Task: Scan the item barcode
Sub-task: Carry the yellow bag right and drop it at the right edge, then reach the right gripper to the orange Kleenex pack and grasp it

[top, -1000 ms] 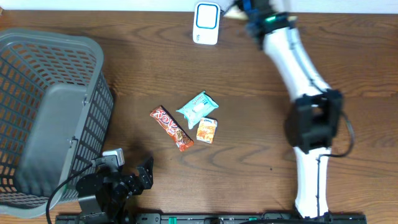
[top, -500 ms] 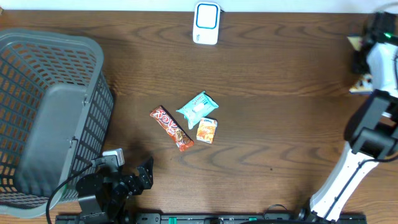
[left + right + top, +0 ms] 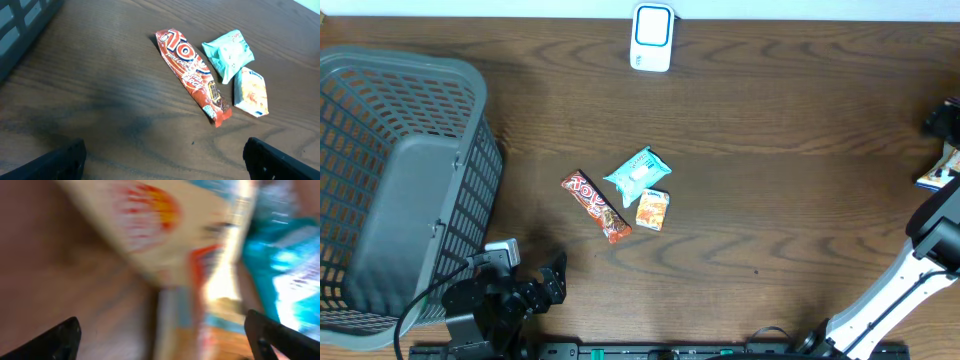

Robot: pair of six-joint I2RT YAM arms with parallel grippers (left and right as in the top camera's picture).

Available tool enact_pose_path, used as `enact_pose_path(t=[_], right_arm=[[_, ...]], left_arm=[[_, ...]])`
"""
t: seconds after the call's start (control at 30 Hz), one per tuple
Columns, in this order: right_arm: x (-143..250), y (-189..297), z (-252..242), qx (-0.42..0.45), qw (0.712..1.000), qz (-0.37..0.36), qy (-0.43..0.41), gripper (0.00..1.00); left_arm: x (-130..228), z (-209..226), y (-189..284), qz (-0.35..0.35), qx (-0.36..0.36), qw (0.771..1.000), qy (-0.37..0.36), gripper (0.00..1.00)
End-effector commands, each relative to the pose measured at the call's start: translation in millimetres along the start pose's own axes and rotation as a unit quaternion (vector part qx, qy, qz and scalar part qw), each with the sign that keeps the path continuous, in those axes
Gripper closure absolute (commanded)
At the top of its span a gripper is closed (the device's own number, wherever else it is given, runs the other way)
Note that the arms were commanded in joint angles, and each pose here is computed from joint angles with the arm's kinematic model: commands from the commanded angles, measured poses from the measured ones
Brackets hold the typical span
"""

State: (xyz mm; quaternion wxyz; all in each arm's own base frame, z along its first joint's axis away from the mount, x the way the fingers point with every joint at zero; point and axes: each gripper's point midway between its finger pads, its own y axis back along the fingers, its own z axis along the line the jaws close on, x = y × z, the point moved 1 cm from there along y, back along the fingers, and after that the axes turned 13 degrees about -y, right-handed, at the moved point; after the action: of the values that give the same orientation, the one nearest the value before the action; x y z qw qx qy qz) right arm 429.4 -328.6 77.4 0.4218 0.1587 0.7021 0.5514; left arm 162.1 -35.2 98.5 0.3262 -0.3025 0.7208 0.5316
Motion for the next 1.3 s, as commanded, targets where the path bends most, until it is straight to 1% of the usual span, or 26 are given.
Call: enact_pose_path(t=[0.0, 0.03, 0.1, 0.13, 0.2, 0.27, 0.33, 0.37, 0.43, 0.47, 0.53, 0.57, 0.6, 0.7, 0.77, 0.83, 0.9, 0.93, 1.0, 1.03, 1.07, 1.17, 1.2, 1.27], right_arm=[[-33, 125, 78, -0.228, 0.971, -0.07, -0.034, 0.01], [-36, 153, 91, -0.266, 0.96, -0.082, -0.04, 0.01], [-30, 225, 121, -0.345, 0.932, -0.095, -0.047, 0.01], [-23, 245, 130, -0.364, 0.925, -0.093, -0.049, 0.01], [7, 298, 156, -0.407, 0.909, -0.069, -0.055, 0.01], [43, 330, 178, -0.425, 0.904, -0.036, -0.038, 0.01], [84, 352, 203, -0.437, 0.899, -0.004, 0.004, 0.01], [91, 355, 208, -0.439, 0.898, 0.003, 0.011, 0.01], [125, 367, 233, -0.451, 0.891, 0.029, 0.051, 0.01], [152, 372, 252, -0.455, 0.885, 0.053, 0.081, 0.01], [186, 374, 266, -0.45, 0.882, 0.087, 0.113, 0.01], [211, 373, 273, -0.44, 0.879, 0.113, 0.142, 0.04], [231, 371, 277, -0.432, 0.875, 0.129, 0.174, 0.05], [297, 364, 287, -0.408, 0.844, 0.161, 0.309, 0.06], [331, 353, 295, -0.374, 0.839, 0.175, 0.355, 0.07], [375, 334, 299, -0.322, 0.833, 0.199, 0.402, 0.13], [408, 315, 301, -0.276, 0.827, 0.218, 0.439, 0.22], [428, 301, 302, -0.246, 0.822, 0.226, 0.461, 0.38], [452, 281, 301, -0.207, 0.815, 0.239, 0.485, 0.55], [460, 276, 299, -0.196, 0.812, 0.246, 0.492, 0.58], [479, 263, 296, -0.168, 0.805, 0.265, 0.503, 0.6], [505, 243, 290, -0.124, 0.805, 0.291, 0.502, 0.6], [511, 236, 290, -0.109, 0.81, 0.292, 0.498, 0.61], [513, 220, 288, -0.065, 0.83, 0.268, 0.485, 0.61]], left_arm=[[1, 1, 0, 0.001, -0.003, 1.0, 0.002, 0.02], [1, 1, 0, 0.001, -0.003, 1.0, 0.002, 0.02], [1, 1, 0, 0.001, -0.003, 1.0, 0.002, 0.02], [1, 1, 0, 0.001, -0.003, 1.0, 0.002, 0.02], [1, 1, 0, 0.001, -0.003, 1.0, 0.002, 0.02], [1, 1, 0, 0.001, -0.003, 1.0, 0.002, 0.02], [1, 1, 0, 0.001, -0.003, 1.0, 0.002, 0.02], [1, 1, 0, 0.001, -0.003, 1.0, 0.002, 0.02], [1, 1, 0, 0.001, -0.003, 1.0, 0.002, 0.02], [1, 1, 0, 0.001, -0.003, 1.0, 0.002, 0.03], [1, 1, 0, 0.001, -0.003, 1.0, 0.002, 0.02], [1, 1, 0, 0.001, -0.003, 1.0, 0.002, 0.02], [1, 1, 0, 0.001, -0.003, 1.0, 0.002, 0.02], [1, 1, 0, 0.001, -0.003, 1.0, 0.002, 0.02], [1, 1, 0, 0.001, -0.003, 1.0, 0.002, 0.02], [1, 1, 0, 0.001, -0.003, 1.0, 0.002, 0.02], [1, 1, 0, 0.001, -0.003, 1.0, 0.002, 0.02], [1, 1, 0, 0.001, -0.003, 1.0, 0.002, 0.02], [1, 1, 0, 0.001, -0.003, 1.0, 0.002, 0.02], [1, 1, 0, 0.001, -0.003, 1.0, 0.002, 0.02], [1, 1, 0, 0.001, -0.003, 1.0, 0.002, 0.02], [1, 1, 0, 0.001, -0.003, 1.0, 0.002, 0.02], [1, 1, 0, 0.001, -0.003, 1.0, 0.002, 0.02], [1, 1, 0, 0.001, -0.003, 1.0, 0.002, 0.02]])
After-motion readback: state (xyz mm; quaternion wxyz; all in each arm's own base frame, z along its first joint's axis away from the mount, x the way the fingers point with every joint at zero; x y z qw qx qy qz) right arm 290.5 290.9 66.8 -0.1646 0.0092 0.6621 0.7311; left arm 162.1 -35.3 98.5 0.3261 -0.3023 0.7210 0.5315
